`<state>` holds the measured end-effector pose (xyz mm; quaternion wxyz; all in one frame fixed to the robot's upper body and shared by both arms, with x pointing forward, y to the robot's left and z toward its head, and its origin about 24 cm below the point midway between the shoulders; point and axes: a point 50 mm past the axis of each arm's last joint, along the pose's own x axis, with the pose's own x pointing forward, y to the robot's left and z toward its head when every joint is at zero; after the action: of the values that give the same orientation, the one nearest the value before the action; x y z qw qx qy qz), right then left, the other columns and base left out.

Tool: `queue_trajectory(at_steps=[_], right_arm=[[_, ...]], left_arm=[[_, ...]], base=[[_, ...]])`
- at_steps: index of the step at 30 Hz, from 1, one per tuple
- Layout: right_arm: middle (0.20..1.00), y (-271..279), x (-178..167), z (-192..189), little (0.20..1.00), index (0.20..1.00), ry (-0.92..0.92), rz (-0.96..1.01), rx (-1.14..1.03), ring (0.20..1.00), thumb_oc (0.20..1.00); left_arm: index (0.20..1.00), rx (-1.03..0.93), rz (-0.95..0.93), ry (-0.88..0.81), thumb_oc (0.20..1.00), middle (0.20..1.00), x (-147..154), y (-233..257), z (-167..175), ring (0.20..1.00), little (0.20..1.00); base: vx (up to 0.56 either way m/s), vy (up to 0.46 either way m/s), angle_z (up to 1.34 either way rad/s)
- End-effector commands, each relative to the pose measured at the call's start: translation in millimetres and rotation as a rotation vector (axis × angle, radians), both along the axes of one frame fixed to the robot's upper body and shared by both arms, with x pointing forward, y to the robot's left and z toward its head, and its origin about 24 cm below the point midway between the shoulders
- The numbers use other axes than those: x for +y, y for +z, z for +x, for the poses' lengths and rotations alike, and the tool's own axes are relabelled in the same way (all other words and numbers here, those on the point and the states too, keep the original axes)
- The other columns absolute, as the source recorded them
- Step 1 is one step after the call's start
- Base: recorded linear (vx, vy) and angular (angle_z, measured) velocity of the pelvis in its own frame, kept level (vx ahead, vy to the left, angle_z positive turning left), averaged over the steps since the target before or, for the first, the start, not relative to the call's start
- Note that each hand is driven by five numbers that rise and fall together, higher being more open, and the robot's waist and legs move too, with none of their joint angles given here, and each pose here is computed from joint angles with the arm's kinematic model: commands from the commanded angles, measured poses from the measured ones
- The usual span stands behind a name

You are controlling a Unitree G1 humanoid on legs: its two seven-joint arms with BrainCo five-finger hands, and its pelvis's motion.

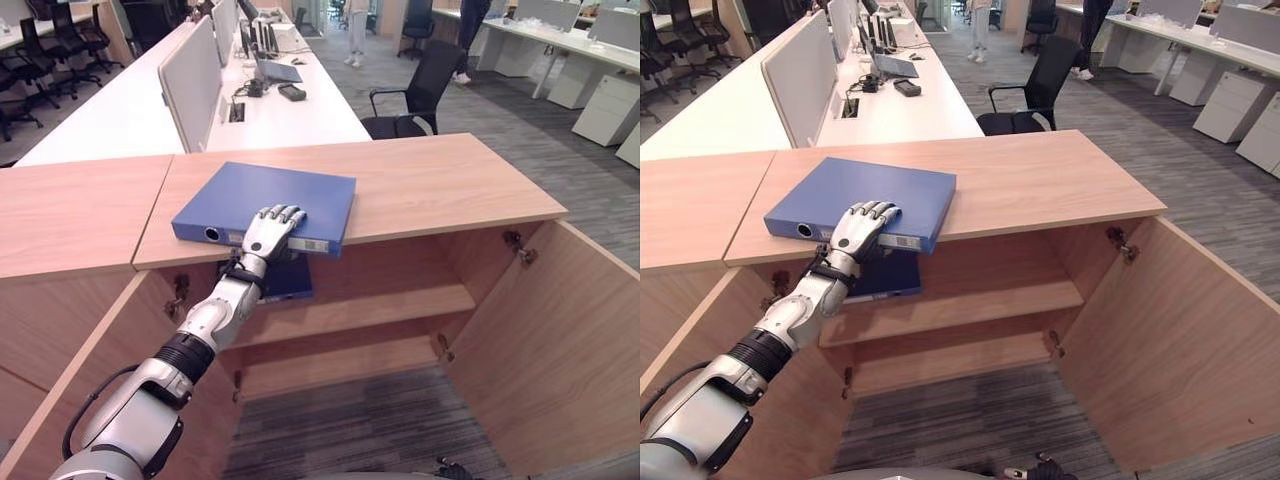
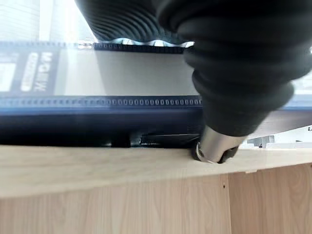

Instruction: Put the empty folder in the office cabinet

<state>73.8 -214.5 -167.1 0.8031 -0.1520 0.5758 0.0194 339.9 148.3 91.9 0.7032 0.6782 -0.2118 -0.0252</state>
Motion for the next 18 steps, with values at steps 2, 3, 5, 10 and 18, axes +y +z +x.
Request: queue_trajectory(at_steps=[2,3,5,10,18], right_arm=[[1.000,0,12,6,1.000,1.000,0.048,0.020,-0.016,1.000,1.000],[1.000,0,12,6,1.000,1.000,0.050,0.019,-0.014,1.000,1.000],[1.000,-2,16,8,1.000,1.000,-0.018,0.051,-0.008,1.000,1.000],[1.000,-2,17,11,1.000,1.000,-0.074,0.093,-0.012,1.000,1.000],[1.000,16,20,59,1.000,1.000,-0.139,0.132,-0.224,1.000,1.000]], left_arm=[[0.200,-0.051,-0.246,-0.010,0.200,0.200,-1,47,13,0.200,0.200],[0.200,-0.049,-0.246,-0.009,0.200,0.200,0,47,12,0.200,0.200],[0.200,0.099,-0.661,-0.338,0.200,0.200,-26,54,-35,0.200,0.200],[0.200,0.446,-1.145,-0.526,0.200,0.200,-22,27,-77,0.200,0.200],[0.200,0.831,-1.710,-0.206,0.200,0.200,37,-49,-147,0.200,0.200]], base=[[0.00,0.000,0.00],[0.00,0.000,0.00],[0.01,0.006,-0.05],[0.01,0.024,0.13],[-0.02,0.001,0.10]])
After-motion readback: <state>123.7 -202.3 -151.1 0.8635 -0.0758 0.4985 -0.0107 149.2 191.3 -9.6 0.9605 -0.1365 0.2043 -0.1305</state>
